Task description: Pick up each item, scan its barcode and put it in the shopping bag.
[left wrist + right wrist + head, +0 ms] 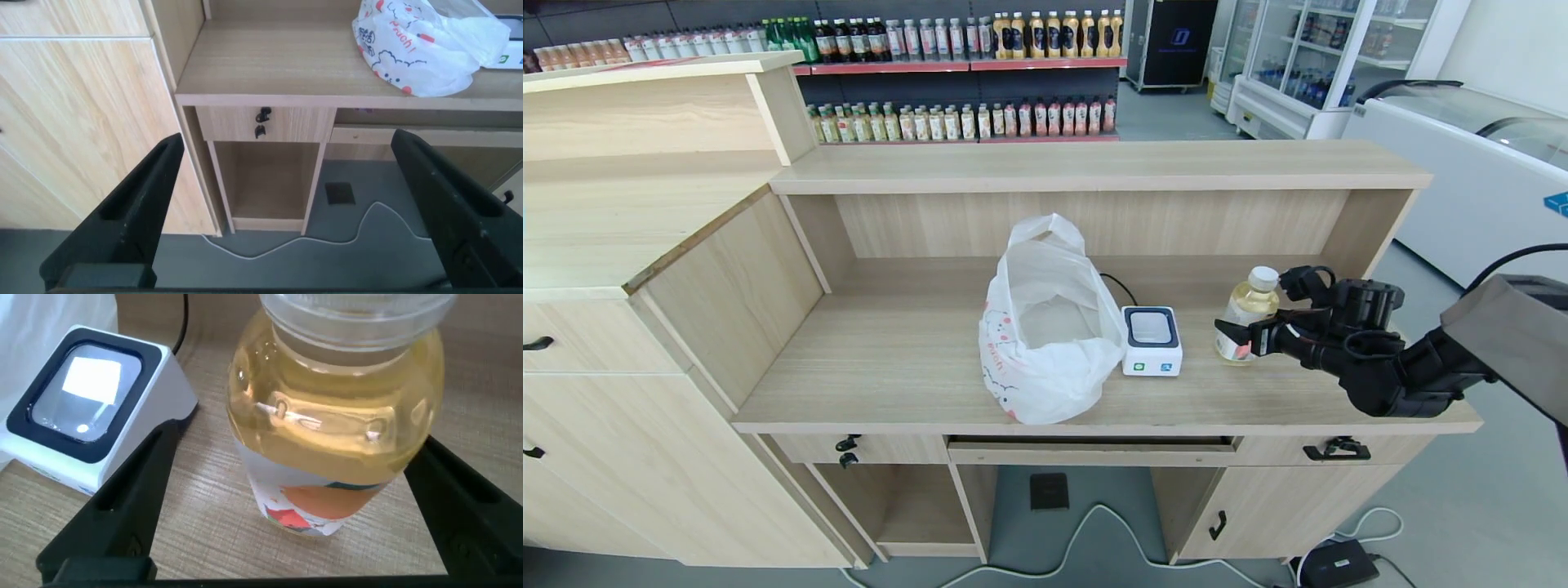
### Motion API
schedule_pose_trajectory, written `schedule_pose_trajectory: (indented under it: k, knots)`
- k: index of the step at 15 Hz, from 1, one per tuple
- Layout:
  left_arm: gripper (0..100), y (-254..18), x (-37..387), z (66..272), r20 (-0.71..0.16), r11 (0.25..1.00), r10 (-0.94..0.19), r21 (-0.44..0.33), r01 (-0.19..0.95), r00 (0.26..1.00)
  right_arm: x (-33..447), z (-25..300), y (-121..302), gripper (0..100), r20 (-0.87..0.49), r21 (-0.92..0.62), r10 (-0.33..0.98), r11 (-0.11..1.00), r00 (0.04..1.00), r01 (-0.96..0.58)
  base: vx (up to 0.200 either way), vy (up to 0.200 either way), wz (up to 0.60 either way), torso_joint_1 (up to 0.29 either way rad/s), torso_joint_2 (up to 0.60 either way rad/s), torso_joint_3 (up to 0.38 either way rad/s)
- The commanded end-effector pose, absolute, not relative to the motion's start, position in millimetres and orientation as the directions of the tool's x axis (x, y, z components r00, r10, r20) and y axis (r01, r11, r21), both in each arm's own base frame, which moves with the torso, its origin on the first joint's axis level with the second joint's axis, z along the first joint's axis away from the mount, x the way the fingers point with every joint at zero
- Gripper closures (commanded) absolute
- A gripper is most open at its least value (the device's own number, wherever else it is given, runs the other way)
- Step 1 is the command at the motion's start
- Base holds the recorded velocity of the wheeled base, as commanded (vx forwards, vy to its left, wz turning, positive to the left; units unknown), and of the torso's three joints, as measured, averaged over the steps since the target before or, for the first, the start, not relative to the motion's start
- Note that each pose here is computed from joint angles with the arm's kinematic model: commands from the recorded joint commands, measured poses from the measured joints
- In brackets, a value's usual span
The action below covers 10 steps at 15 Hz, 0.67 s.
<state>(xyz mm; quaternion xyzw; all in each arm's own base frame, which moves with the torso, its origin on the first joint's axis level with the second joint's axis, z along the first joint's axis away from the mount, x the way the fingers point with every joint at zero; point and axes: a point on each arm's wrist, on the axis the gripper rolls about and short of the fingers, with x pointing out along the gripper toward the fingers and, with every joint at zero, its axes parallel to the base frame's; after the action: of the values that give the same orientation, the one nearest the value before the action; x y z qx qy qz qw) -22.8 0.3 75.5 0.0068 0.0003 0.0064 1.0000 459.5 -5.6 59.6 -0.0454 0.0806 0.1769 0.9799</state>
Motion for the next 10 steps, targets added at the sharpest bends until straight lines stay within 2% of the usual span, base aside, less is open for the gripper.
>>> schedule_pose_trajectory:
  k: [1,6,10]
  knots:
    - [0,0,-23,75,0.000,1.000,0.014,0.014,-0.014,1.000,465,52,1,0,-0.177,-0.060,0.353,0.928,0.919,-0.368,0.000,0.000,0.00,0.000,0.00,0.000]
    - [0,0,-23,75,0.000,1.000,0.012,0.014,-0.012,1.000,478,45,9,0,-0.164,-0.064,0.331,0.936,0.929,-0.345,0.000,0.000,0.00,0.000,0.00,0.000]
    - [0,0,-23,75,0.000,1.000,0.012,0.014,-0.012,1.000,483,52,9,0,-0.137,-0.070,0.338,0.934,0.931,-0.350,0.000,0.000,0.00,0.000,0.00,0.000]
